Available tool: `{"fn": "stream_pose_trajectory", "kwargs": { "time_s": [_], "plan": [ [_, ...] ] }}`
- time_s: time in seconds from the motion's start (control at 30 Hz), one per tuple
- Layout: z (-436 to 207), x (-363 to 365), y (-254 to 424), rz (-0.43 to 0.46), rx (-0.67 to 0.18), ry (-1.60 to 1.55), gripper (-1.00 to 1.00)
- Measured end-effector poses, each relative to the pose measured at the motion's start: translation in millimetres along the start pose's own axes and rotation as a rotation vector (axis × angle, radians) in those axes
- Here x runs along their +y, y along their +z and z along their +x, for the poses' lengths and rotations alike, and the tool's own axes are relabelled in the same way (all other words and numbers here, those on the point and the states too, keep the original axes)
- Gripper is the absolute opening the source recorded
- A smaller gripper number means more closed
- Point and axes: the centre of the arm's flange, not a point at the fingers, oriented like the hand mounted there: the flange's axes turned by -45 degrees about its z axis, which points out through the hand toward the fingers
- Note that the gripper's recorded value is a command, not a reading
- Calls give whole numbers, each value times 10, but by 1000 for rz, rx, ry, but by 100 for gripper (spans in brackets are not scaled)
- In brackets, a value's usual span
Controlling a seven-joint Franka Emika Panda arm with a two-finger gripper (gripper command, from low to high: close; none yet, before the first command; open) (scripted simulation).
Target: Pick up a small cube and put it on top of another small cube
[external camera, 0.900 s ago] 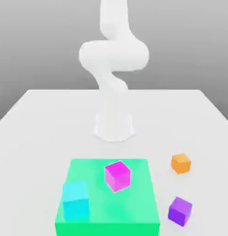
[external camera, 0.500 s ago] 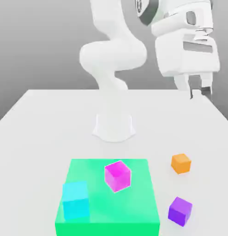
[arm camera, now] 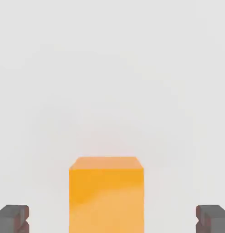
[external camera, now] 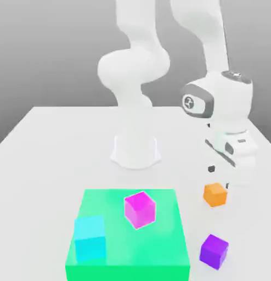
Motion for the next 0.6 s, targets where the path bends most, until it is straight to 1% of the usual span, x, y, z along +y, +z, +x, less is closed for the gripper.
{"fn": "stream_pose_trajectory", "kwargs": {
  "time_s": [0.1, 0.13, 0.37, 0.6],
  "plan": [
    [-10, -11, 242, 0, 0, 1, 0],
    [-14, -18, 309, 0, -1, 1, -100],
    [-15, -21, 320, 2, -2, 1, -100],
    [-9, -13, -180, 2, -2, 0, -100]
  ]
}}
